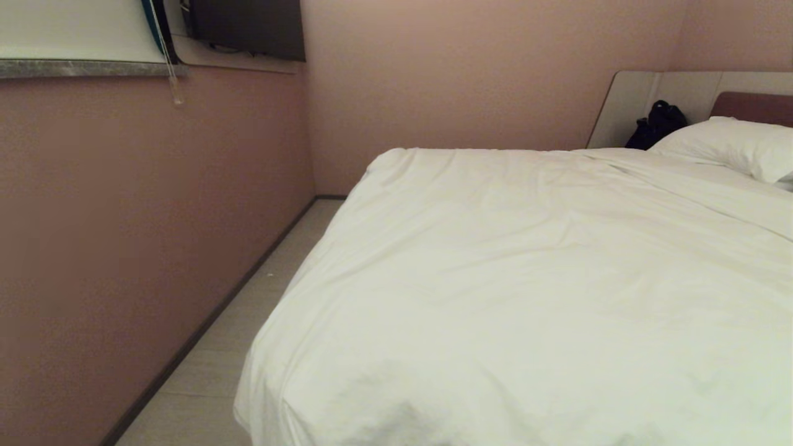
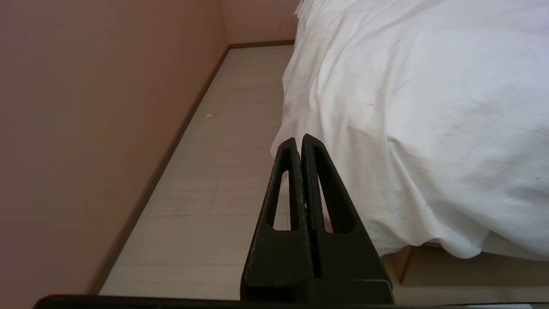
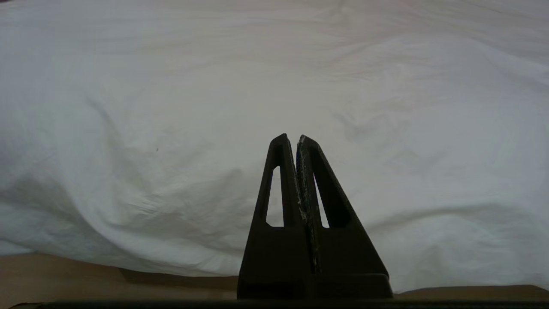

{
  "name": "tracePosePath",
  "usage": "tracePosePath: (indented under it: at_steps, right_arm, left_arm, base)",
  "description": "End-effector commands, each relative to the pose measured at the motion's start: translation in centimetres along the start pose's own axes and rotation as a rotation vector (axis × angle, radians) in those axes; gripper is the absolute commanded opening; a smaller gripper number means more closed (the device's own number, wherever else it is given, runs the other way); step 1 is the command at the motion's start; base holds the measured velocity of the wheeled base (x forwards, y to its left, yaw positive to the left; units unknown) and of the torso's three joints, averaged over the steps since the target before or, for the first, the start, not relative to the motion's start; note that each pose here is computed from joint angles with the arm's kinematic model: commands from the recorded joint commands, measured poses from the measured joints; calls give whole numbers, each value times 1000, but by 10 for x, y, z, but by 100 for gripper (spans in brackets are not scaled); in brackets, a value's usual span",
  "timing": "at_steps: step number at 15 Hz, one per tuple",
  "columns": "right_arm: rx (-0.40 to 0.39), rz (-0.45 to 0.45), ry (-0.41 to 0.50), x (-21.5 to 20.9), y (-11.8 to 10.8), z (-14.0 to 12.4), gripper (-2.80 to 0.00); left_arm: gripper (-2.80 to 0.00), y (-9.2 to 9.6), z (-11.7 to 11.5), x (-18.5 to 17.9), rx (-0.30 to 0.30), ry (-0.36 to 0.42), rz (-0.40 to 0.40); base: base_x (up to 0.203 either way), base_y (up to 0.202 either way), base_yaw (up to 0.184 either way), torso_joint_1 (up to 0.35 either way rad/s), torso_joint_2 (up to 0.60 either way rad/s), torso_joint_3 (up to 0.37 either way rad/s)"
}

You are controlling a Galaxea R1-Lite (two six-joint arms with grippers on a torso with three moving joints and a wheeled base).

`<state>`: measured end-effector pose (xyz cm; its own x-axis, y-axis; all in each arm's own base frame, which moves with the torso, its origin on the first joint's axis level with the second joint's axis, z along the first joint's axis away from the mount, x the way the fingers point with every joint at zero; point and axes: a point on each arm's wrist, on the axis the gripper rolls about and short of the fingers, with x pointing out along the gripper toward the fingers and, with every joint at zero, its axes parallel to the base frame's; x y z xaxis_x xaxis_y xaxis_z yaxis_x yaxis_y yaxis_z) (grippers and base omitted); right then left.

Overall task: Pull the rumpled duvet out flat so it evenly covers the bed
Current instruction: Flatten the corners of the folded blanket

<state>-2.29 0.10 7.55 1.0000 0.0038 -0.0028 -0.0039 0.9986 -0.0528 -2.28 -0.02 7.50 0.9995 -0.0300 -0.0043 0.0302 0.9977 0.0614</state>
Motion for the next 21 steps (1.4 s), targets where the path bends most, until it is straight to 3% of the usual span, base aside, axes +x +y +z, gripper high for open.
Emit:
tracePosePath:
  at_steps: [1,10,21]
  right_arm:
    - [-1,-1,-1,0,0,0,-280]
    - [-1,-1,-1,0,0,0,-280]
    - [-1,-1,0,0,0,0,-280]
  left_arm:
    - [-280,0,0,0,0,0,-1]
    - [-280,0,0,0,-3,0,-1]
    - [-280,0,0,0,-9,-1,1]
  base:
    - [1,121,-8,-2,2,3]
    - [0,174,1,4,3,4]
    - [0,0,0,0,0,0]
